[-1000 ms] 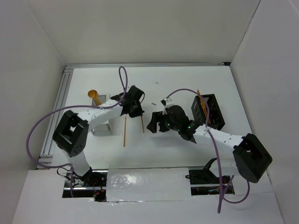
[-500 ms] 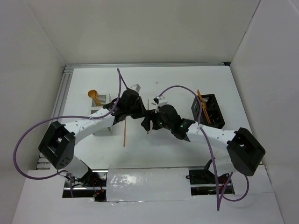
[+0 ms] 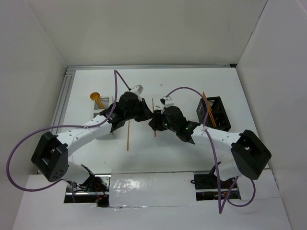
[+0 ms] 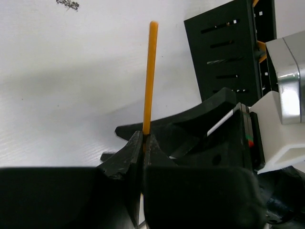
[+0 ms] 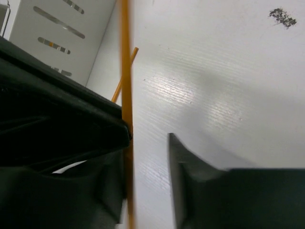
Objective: Sort the eating utensils into containers
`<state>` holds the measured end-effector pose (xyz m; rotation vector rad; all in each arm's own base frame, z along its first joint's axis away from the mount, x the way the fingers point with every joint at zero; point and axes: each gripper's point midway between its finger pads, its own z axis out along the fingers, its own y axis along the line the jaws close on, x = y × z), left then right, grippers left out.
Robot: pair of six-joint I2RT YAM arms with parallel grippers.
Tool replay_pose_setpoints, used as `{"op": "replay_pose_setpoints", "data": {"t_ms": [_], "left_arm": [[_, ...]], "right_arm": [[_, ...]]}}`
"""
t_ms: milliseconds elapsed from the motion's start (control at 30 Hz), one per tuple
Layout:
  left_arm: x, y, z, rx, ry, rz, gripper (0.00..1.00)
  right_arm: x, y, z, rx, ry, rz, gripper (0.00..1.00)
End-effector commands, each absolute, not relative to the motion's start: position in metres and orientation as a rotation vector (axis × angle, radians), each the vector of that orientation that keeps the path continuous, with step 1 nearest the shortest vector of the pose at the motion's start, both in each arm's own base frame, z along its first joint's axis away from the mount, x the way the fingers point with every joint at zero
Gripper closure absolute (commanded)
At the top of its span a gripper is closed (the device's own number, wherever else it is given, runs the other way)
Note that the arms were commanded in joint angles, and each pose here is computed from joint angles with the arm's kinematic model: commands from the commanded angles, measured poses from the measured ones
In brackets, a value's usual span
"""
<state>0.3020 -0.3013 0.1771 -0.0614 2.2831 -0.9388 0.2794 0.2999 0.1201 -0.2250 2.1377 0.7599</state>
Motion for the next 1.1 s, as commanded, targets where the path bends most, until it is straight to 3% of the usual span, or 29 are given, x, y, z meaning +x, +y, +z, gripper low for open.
{"op": "replay_pose_setpoints", "data": {"t_ms": [0,33,100,133,233,267,333,500,633,800,900,1067], "left_arm": [[0.293,-0.310,0.201,0.015,2.203,-1.036,1.00],[0.291,-0.308,0.195,0.018,2.215,-1.035,1.00],[0.291,-0.310,0.197,0.036,2.193,-1.048,1.00],[0.289,-0.311,0.199,0.053,2.192,-1.054,0.99],[0.295,-0.309,0.197,0.051,2.230,-0.990,0.41],[0.303,-0.304,0.197,0.016,2.233,-0.934,0.13],[0.313,-0.286,0.192,-0.015,2.284,-0.800,0.00],[0.342,-0.242,0.244,-0.048,2.177,-0.647,0.00],[0.345,-0.207,0.256,-0.062,2.098,-0.632,0.00],[0.332,-0.194,0.218,-0.089,2.194,-0.667,0.00],[0.316,-0.192,0.194,-0.086,2.283,-0.666,0.00],[0.303,-0.193,0.177,-0.089,2.322,-0.680,0.00]], "right_arm": [[0.295,0.299,0.143,-0.148,2.038,0.769,0.62],[0.295,0.299,0.144,-0.151,2.035,0.768,0.69],[0.297,0.297,0.146,-0.147,2.032,0.756,0.95],[0.298,0.297,0.147,-0.157,2.027,0.751,1.00],[0.303,0.291,0.149,-0.139,2.029,0.701,1.00],[0.305,0.287,0.147,-0.132,2.034,0.675,1.00],[0.311,0.277,0.145,-0.101,2.028,0.610,1.00],[0.324,0.219,0.140,-0.048,2.017,0.389,1.00],[0.347,0.158,0.186,0.086,1.883,0.274,1.00],[0.357,0.075,0.236,0.220,1.725,-0.011,0.98],[0.357,0.016,0.236,0.350,1.723,-0.247,1.00],[0.345,-0.024,0.215,0.438,1.771,-0.363,1.00]]}}
